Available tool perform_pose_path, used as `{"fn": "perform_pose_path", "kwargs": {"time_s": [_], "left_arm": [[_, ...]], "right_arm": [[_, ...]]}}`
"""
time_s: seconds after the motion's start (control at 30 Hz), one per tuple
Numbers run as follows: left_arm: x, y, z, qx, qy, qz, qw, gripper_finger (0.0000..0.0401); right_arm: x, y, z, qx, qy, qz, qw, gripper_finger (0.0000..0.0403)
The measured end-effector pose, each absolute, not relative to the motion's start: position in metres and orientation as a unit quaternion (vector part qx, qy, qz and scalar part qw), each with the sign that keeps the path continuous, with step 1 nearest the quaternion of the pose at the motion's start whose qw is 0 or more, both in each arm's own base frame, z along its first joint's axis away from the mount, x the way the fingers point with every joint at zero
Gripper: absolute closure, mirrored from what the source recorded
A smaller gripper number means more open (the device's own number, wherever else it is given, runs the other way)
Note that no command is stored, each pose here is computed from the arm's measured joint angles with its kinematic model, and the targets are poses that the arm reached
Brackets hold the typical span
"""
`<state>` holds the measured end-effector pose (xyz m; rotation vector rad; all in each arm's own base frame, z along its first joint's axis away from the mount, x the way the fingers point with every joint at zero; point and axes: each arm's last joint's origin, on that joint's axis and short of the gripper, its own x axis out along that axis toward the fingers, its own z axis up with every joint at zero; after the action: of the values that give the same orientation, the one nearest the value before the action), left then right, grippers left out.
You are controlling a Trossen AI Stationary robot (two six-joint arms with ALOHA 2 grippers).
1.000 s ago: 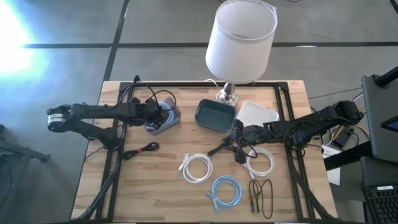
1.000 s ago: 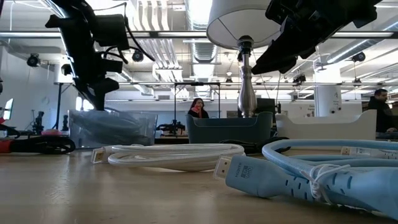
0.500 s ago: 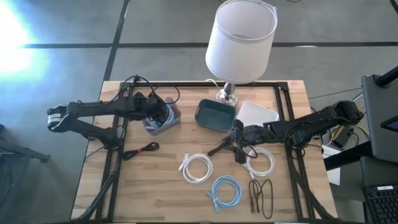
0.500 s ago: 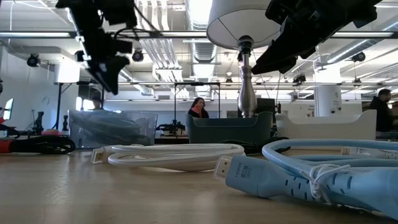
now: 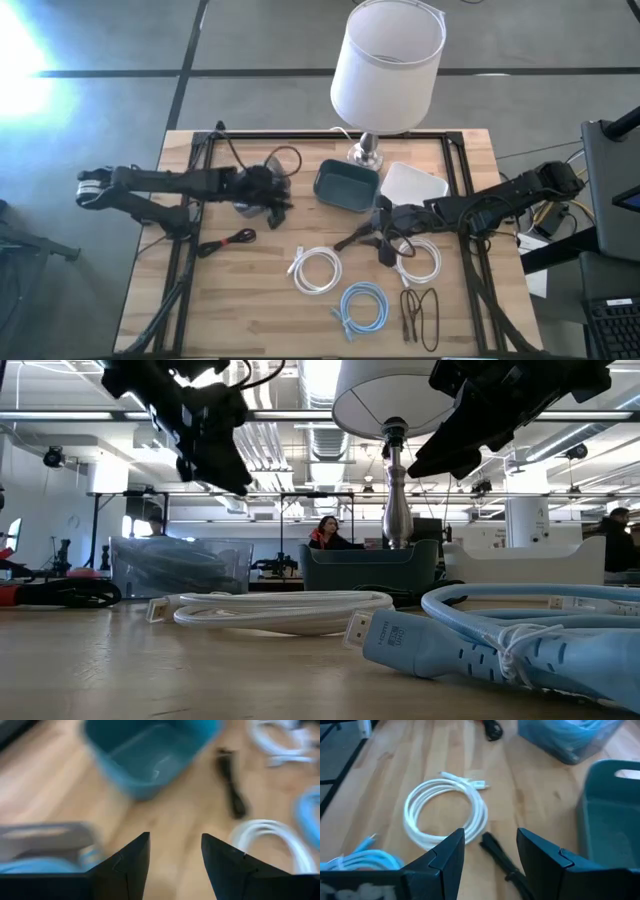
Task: Pick & Place USB Port
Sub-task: Put the blue HDMI cable into the black bin
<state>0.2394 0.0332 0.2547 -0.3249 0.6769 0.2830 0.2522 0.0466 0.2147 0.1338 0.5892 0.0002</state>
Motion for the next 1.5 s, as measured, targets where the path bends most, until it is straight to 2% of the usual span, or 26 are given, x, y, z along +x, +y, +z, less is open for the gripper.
{"fn": "perform_pose_path", "kwargs": {"time_s": [0.23, 0.5, 0.67, 1.2, 1.33, 1.5], "left_arm": [[0.242, 0.013, 0.231, -0.156, 0.291, 0.066, 0.942, 0.022], [0.236, 0.004, 0.211, -0.151, 0.292, 0.05, 0.943, 0.022], [0.235, 0.004, 0.208, -0.151, 0.296, 0.05, 0.942, 0.022], [0.233, 0.004, 0.204, -0.152, 0.3, 0.052, 0.94, 0.022], [0.233, 0.004, 0.204, -0.151, 0.3, 0.052, 0.94, 0.022], [0.233, 0.004, 0.203, -0.151, 0.298, 0.051, 0.941, 0.022]], "right_arm": [[0.251, 0.069, 0.209, 0.052, 0.302, 0.04, 0.951, 0.0227], [0.267, 0.1, 0.175, 0.028, 0.362, 0.074, 0.929, 0.0227], [0.281, 0.116, 0.164, 0.063, 0.404, 0.109, 0.906, 0.0227], [0.317, 0.136, 0.135, 0.033, 0.544, 0.083, 0.834, 0.0229], [0.322, 0.138, 0.133, 0.022, 0.576, 0.078, 0.814, 0.0251], [0.332, 0.142, 0.133, -0.006, 0.589, 0.094, 0.802, 0.0311]]}}
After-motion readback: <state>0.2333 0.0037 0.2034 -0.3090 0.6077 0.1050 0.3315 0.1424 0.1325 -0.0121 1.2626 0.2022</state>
